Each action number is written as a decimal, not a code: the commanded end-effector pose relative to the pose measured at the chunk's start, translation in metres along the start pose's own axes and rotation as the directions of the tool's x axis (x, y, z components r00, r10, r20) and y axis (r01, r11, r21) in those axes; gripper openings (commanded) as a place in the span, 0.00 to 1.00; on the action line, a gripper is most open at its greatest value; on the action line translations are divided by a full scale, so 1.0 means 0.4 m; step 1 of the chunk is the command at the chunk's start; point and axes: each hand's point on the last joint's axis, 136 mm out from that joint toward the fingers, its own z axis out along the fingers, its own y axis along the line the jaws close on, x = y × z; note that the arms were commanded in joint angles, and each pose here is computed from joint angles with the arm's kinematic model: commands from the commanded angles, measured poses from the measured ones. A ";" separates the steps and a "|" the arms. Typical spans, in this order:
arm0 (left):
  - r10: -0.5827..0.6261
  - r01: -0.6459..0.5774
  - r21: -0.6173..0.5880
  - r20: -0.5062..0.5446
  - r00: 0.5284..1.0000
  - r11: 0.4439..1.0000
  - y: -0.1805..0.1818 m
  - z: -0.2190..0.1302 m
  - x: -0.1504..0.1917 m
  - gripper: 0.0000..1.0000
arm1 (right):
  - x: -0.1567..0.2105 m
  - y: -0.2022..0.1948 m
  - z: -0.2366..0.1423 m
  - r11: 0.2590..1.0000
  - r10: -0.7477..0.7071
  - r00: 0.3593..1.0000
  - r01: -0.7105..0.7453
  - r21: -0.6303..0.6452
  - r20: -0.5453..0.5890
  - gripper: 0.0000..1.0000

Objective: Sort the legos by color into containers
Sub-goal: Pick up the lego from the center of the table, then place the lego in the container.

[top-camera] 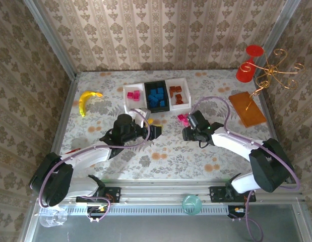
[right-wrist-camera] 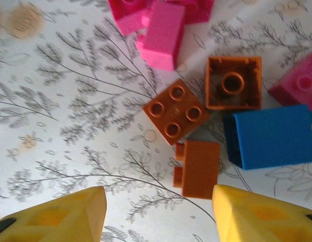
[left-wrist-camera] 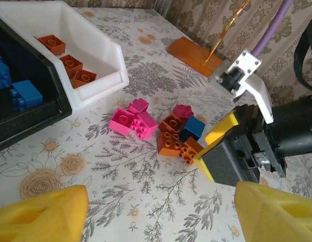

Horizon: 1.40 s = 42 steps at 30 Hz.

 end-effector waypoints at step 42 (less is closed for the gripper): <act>0.016 -0.007 -0.128 0.066 0.998 0.992 0.047 -0.060 -0.046 0.78 | -0.440 0.054 -0.025 0.982 0.157 0.914 -0.105 -0.154 0.374 0.27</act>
